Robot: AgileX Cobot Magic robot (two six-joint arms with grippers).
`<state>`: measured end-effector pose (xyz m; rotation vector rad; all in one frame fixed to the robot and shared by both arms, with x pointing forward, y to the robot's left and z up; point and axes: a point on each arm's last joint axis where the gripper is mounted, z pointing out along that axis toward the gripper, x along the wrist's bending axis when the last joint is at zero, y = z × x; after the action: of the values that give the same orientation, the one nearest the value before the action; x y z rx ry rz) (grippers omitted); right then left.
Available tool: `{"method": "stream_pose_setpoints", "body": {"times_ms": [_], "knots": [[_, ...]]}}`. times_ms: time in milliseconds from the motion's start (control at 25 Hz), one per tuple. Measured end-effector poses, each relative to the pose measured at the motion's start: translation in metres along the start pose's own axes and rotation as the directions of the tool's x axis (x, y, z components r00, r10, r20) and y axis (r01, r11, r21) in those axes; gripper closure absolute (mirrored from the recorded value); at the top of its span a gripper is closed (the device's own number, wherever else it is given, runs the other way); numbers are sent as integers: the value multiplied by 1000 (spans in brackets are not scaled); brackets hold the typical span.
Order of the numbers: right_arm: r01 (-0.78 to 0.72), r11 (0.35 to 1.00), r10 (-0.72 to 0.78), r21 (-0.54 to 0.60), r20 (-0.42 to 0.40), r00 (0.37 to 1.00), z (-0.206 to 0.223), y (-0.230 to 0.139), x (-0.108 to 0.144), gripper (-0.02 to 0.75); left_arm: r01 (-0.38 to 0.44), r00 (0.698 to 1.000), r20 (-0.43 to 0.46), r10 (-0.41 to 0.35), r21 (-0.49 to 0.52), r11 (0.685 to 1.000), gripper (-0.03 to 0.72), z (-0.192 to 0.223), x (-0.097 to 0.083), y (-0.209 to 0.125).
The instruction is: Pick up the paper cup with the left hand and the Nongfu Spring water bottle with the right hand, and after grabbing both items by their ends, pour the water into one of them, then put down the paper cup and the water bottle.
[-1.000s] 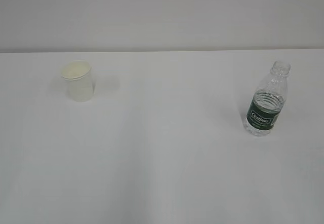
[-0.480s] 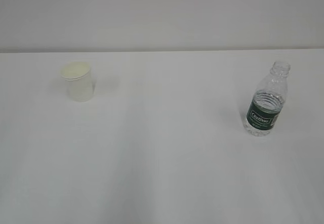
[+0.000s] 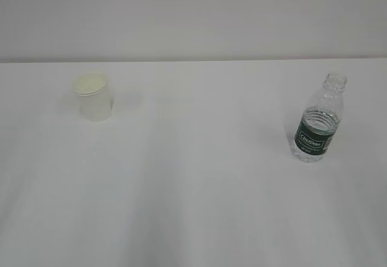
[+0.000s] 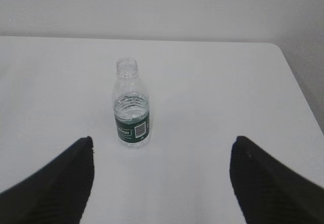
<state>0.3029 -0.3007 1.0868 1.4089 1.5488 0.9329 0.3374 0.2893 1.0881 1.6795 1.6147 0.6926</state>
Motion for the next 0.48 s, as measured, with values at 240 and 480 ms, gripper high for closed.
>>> {"method": "stream_pose_setpoints", "body": {"times_ms": [240, 480], "knots": [[8, 1000, -8, 16, -10, 1000, 21, 8, 2, 108, 11, 1000, 0, -11, -19, 1000, 96, 22, 1, 14], [7, 999, -6, 52, -25, 1000, 43, 13, 5, 108, 17, 1000, -5, -17, -2, 1000, 98, 43, 3, 22]]}}
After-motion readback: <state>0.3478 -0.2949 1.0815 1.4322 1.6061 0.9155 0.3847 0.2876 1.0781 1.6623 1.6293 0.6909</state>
